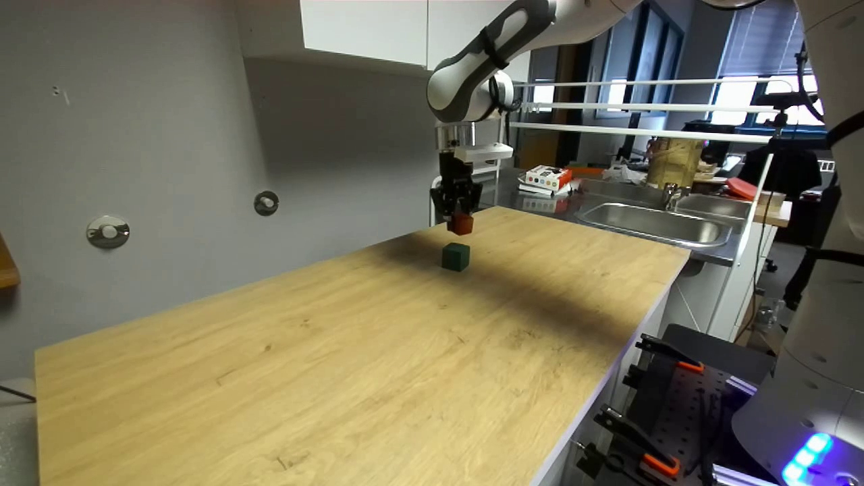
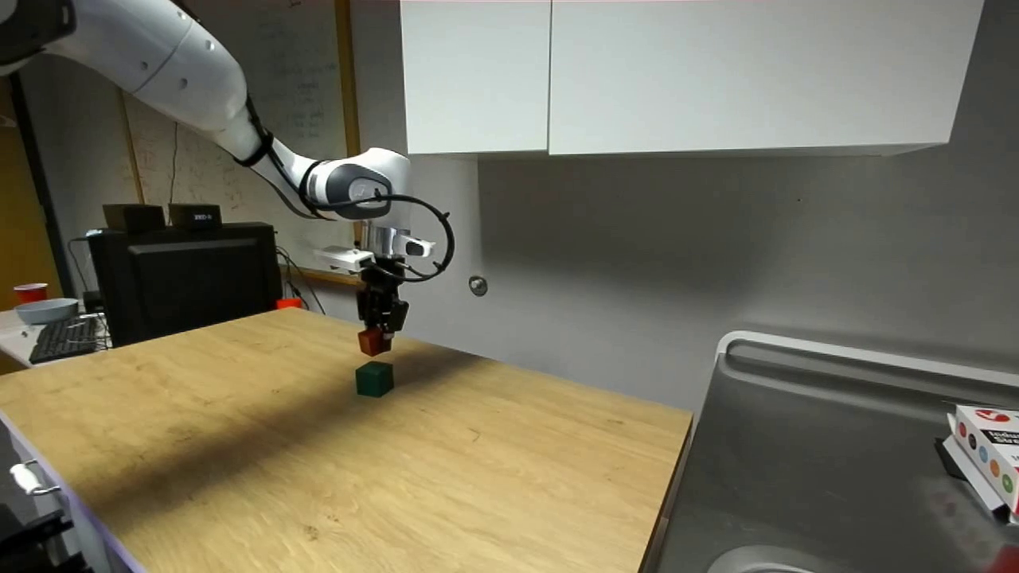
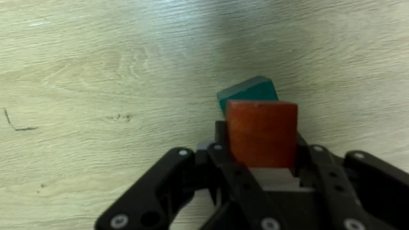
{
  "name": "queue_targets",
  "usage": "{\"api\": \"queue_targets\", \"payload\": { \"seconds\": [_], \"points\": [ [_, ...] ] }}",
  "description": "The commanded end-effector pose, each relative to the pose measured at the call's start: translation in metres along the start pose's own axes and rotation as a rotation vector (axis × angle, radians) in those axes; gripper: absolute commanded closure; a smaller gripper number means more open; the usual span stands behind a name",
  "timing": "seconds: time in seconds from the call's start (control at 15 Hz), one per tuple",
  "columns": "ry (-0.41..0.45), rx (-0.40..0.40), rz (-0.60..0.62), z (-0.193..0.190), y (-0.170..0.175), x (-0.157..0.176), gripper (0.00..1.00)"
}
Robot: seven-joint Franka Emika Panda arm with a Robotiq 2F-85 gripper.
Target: Put the orange block on top of the green one
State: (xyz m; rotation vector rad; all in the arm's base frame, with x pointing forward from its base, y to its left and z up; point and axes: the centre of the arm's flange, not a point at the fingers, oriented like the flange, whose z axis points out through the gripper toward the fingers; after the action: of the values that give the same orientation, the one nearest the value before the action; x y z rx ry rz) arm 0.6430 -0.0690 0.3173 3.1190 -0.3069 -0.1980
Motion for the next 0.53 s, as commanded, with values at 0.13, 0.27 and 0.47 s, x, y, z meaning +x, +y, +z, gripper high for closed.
{"api": "queue_targets", "payload": {
  "seconds": [0.13,0.27,0.47],
  "points": [
    [-0.032,0.026,-0.024,0.003,-0.012,0.02,0.82],
    [-0.048,0.031,-0.019,0.013,-0.011,0.023,0.82],
    [-0.073,0.037,-0.013,0.029,-0.01,0.025,0.82]
  ]
}}
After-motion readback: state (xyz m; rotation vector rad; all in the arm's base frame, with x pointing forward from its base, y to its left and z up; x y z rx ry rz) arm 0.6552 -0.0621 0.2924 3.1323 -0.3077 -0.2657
